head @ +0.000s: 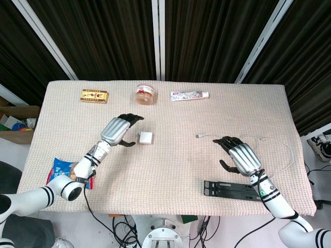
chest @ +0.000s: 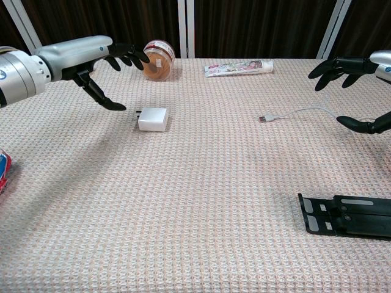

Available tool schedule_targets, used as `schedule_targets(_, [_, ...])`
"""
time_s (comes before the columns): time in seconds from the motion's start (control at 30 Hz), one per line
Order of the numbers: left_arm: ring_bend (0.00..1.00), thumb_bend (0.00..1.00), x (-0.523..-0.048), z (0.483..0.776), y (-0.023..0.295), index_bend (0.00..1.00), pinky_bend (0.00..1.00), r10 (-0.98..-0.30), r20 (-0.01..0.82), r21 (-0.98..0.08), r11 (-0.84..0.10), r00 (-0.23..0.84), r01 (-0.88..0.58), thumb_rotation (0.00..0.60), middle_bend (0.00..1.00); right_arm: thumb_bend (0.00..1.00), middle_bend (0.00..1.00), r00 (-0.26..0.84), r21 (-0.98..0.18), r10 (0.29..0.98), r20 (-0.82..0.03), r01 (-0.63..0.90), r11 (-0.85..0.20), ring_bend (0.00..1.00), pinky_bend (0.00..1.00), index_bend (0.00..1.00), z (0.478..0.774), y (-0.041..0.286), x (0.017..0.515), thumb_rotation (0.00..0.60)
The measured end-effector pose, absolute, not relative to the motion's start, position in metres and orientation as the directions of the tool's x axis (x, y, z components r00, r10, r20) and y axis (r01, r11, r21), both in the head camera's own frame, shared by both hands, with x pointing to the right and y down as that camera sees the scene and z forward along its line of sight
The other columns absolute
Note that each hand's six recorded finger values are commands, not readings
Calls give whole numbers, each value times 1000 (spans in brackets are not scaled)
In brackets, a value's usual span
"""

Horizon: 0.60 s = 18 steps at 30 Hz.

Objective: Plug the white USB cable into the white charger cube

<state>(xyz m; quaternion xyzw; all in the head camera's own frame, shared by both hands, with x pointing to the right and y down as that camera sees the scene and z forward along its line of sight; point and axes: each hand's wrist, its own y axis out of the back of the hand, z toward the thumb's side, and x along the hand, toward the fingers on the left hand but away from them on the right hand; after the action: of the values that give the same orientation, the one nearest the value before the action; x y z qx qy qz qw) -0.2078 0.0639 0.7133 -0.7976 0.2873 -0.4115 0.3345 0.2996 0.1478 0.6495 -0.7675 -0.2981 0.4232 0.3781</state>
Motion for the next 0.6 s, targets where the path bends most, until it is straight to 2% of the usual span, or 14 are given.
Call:
schedule_targets(0.1, [207,127,-210,721,67,217,252,-725,488,-755,-630,485,-182,600,214,399,244,466,-837,780,-418,135,-530,171,282,234,649,147,300,600])
schedule_targets(0.17, [291,127,-210,727,69,252,334,-716,509,-743,-645,477,-176,600,227,400,232,467,-845,785,-407,134,-518,171,282,234,646,144,300,600])
schedule_targets(0.2, [375,126,-210,729,70,273,444,-714,516,-739,-650,474,-175,600,240,400,225,467,-849,788,-402,134,-512,171,282,234,645,142,300,600])
schedule_targets(0.33, [605,127,-203,737,73,287,742,-705,526,-729,-662,476,-174,600,255,399,215,464,-866,804,-373,136,-481,168,282,234,636,134,302,600])
schedule_targets(0.4, [655,127,-198,740,74,284,823,-698,530,-724,-668,482,-171,600,255,399,212,461,-872,810,-363,139,-470,168,282,234,632,131,303,600])
schedule_targets(0.6, [699,126,-189,749,73,256,910,-689,541,-736,-665,483,-124,600,241,399,211,444,-875,824,-352,155,-458,168,282,234,626,127,307,600])
